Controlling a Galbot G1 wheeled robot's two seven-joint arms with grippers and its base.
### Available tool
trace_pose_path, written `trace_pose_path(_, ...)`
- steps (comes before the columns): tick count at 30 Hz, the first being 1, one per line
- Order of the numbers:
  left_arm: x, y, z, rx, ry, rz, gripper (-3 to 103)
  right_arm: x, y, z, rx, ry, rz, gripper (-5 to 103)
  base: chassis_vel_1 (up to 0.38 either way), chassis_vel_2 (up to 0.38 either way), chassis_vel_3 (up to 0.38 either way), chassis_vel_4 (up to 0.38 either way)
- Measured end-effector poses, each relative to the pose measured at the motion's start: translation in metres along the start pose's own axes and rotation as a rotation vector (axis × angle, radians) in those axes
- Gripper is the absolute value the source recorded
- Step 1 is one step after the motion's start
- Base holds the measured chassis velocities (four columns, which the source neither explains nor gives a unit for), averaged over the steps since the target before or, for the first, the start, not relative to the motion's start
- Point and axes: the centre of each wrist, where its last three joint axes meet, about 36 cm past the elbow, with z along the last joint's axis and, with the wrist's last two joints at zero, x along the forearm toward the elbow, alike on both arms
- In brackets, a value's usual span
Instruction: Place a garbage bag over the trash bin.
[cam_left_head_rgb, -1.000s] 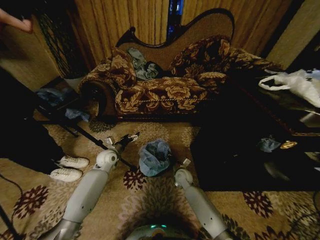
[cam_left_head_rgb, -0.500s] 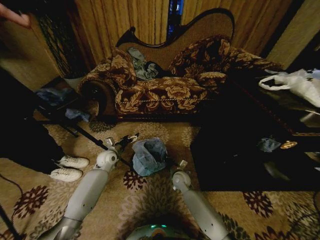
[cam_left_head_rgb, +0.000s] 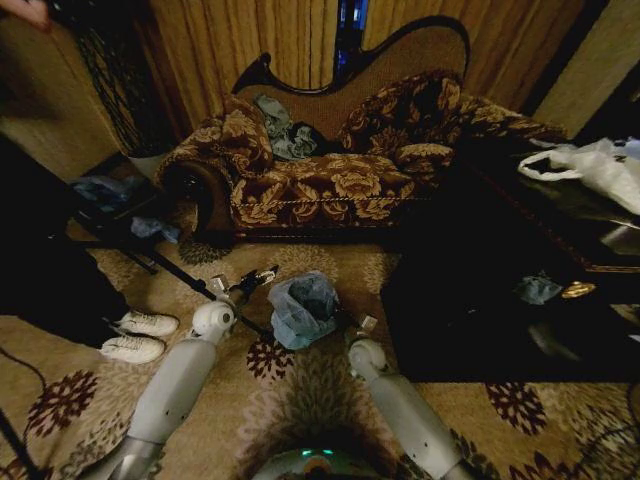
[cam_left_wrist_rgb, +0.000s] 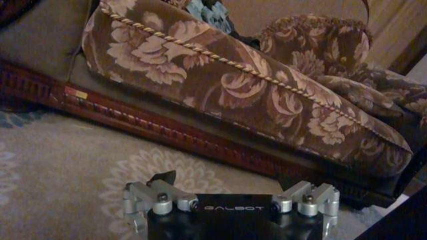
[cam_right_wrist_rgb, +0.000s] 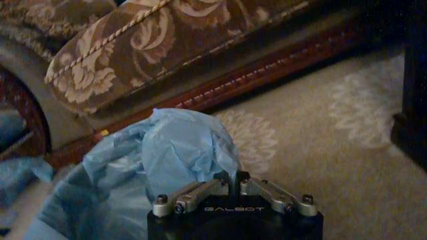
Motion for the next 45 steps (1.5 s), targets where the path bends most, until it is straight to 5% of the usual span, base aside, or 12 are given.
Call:
trace_pose_path(14,-0.001,0.001,0.006,0.012,0.003,0.005,100,0.008,-0.005,-0.022,0.285,0.0,-0.032,0,0.0,0.0,0.0,0.0)
trace_pose_path(25,-0.004,0.0,0.013,0.031,0.004,0.005,100,-0.007,-0.014,-0.021,0.366,0.096,-0.033,0,0.0,0.0,0.0,0.0)
trace_pose_path(34,-0.005,-0.001,0.013,0.036,0.0,0.007,100,-0.019,-0.014,-0.017,0.363,0.1,-0.018,-1,0.0,0.0,0.0,0.0)
trace_pose_path(36,-0.006,-0.001,0.012,0.035,-0.003,0.009,100,-0.019,-0.015,-0.016,0.363,0.087,-0.018,14,0.0,0.0,0.0,0.0)
trace_pose_path(45,-0.007,-0.001,0.013,0.037,-0.001,0.014,100,-0.015,-0.01,-0.028,0.337,0.051,-0.014,41,0.0,0.0,0.0,0.0)
